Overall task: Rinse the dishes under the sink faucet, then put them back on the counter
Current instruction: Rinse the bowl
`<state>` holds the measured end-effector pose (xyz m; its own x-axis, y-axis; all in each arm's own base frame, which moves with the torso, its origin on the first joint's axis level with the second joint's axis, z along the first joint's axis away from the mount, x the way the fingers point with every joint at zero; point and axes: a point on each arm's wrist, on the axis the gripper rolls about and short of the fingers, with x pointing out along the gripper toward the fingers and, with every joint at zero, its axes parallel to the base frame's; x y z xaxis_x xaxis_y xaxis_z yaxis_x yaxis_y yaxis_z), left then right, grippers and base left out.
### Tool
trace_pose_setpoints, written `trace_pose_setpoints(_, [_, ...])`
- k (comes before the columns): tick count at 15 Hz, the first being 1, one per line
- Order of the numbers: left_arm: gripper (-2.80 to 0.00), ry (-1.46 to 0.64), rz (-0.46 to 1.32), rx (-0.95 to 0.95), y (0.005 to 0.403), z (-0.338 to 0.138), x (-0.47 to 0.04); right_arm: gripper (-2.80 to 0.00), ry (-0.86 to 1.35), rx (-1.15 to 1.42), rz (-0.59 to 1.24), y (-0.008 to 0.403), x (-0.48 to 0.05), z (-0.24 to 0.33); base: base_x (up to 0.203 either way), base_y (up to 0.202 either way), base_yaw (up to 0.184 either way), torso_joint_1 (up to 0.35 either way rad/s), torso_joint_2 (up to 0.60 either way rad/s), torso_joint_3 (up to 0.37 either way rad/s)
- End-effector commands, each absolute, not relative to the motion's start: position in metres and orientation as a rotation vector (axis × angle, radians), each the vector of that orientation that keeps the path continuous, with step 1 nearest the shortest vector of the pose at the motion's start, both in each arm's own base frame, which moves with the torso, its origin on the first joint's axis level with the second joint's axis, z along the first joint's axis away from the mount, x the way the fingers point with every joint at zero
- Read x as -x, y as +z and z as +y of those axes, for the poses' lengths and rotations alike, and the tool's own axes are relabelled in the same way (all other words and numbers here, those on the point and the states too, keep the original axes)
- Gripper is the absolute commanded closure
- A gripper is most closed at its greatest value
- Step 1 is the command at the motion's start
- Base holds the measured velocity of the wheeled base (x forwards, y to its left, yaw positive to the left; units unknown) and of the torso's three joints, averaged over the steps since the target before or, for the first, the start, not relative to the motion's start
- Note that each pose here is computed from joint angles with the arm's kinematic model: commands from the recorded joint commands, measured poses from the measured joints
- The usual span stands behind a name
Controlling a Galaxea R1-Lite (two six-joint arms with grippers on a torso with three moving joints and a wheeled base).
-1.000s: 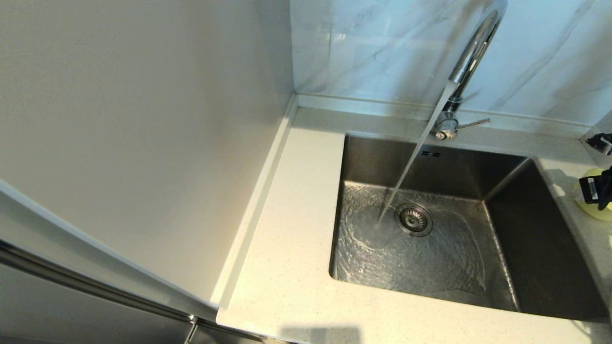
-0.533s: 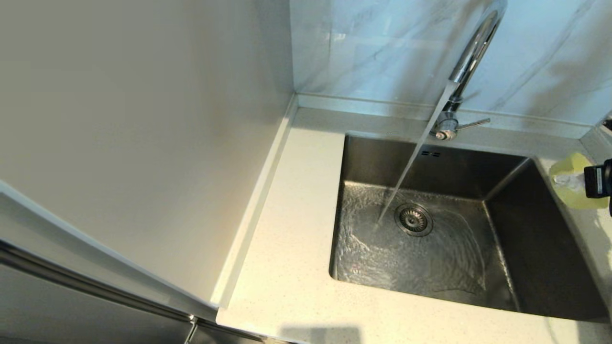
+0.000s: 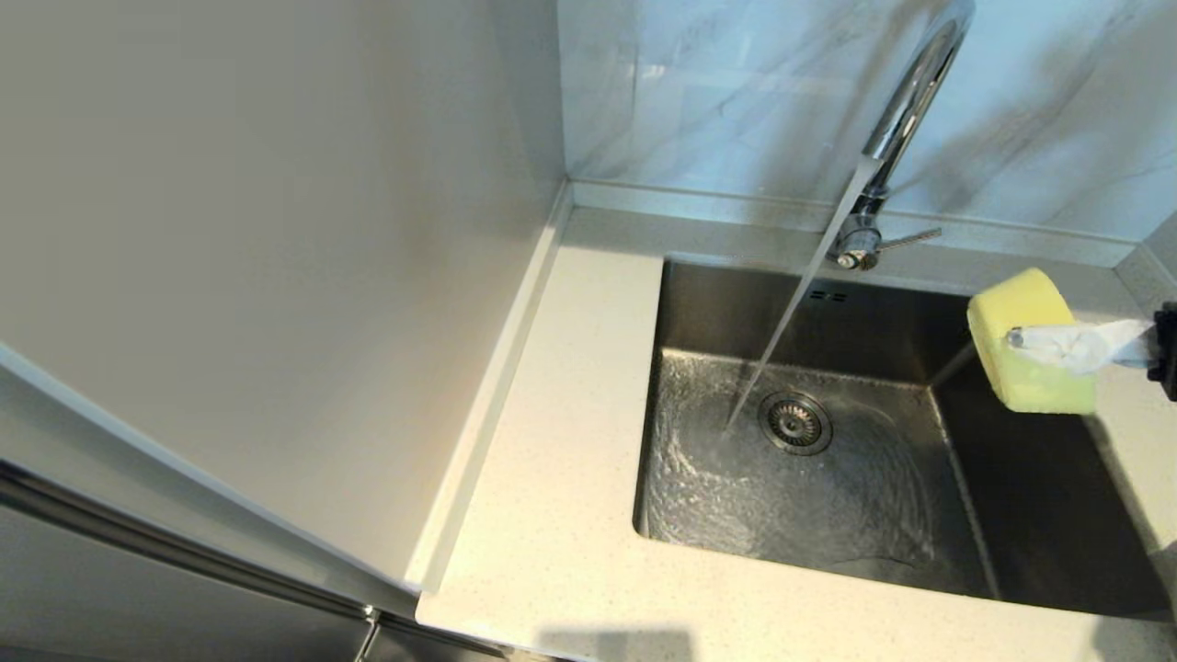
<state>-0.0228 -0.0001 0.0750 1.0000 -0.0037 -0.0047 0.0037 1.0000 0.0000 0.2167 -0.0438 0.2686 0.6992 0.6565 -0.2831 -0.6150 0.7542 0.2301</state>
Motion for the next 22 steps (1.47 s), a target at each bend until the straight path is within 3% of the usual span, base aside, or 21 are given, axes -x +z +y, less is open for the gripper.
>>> trace_pose_setpoints(1, [0.00, -0.003, 0.005, 0.000, 0.075, 0.000, 0.023, 0.00, 0.809, -0.086, 0.317, 0.282, -0.198, -0.019, 0.000, 0.000, 0.000, 0.000, 0.00, 0.000])
trace_pose_setpoints(5, [0.00, -0.003, 0.005, 0.000, 0.075, 0.000, 0.023, 0.00, 0.965, -0.072, 0.321, 0.290, -0.186, 0.021, 0.000, 0.000, 0.000, 0.000, 0.00, 0.000])
trace_pose_setpoints(12, [0.00, -0.003, 0.005, 0.000, 0.075, 0.000, 0.023, 0.00, 0.896, 0.027, 0.380, 0.282, -0.195, 0.057, 0.000, 0.000, 0.000, 0.000, 0.00, 0.000])
trace_pose_setpoints(22, [0.00, -0.004, 0.005, 0.000, 0.075, 0.000, 0.023, 0.00, 0.839, 0.157, 0.323, 0.275, -0.232, 0.106, 0.000, 0.000, 0.000, 0.000, 0.00, 0.000])
